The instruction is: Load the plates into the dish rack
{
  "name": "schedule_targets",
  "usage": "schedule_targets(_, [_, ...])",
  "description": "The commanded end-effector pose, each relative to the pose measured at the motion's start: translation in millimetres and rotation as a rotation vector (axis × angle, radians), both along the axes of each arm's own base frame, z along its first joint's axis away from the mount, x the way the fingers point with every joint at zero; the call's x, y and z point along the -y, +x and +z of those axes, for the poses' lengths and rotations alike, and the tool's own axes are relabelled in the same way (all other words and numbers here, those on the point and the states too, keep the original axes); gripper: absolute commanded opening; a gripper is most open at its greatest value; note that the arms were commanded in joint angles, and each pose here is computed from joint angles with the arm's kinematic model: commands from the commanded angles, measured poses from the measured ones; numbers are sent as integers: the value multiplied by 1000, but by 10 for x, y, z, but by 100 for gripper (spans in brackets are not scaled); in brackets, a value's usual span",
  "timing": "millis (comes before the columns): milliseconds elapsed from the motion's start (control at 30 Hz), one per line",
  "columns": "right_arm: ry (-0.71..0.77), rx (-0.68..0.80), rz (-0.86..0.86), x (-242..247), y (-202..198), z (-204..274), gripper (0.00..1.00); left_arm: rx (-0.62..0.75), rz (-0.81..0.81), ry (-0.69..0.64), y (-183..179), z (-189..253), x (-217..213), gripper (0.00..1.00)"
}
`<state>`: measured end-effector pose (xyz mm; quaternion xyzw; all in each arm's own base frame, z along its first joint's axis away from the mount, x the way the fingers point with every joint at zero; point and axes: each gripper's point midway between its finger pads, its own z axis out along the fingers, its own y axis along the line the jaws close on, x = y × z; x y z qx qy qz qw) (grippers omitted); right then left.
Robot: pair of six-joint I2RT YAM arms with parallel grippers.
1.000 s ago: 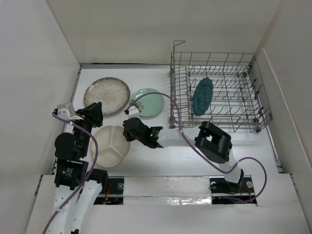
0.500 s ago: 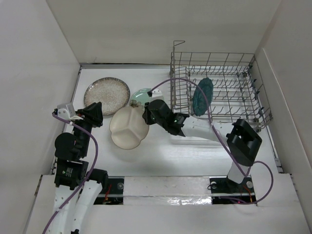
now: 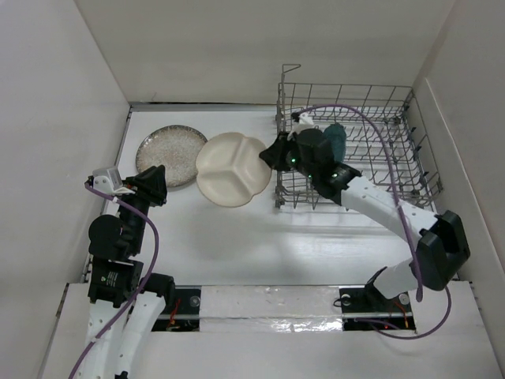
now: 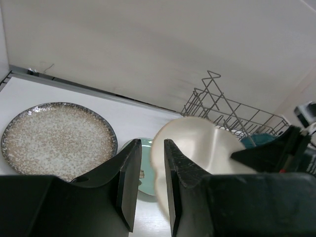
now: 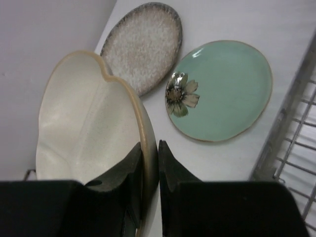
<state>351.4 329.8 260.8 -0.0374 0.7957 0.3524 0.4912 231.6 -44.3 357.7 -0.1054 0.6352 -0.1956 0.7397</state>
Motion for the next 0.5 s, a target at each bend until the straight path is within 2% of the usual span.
schedule_targets(0, [363, 341, -100, 560, 93, 1728, 0, 56, -20, -1, -33, 160, 30, 23])
schedule_targets(200, [270, 428, -425, 1954, 453, 2021, 0, 64, -18, -4, -51, 180, 24, 23])
schedule_targets(300, [256, 429, -474, 2402, 509, 2060, 0, 64, -32, -4, -54, 180, 54, 23])
schedule_targets(333, [260, 425, -428, 2385, 471, 2061, 0, 61, -32, -2, -47, 170, 54, 23])
schedule_targets(467, [266, 449, -506, 2740, 433, 2125, 0, 59, -34, -2, -40, 168, 59, 23])
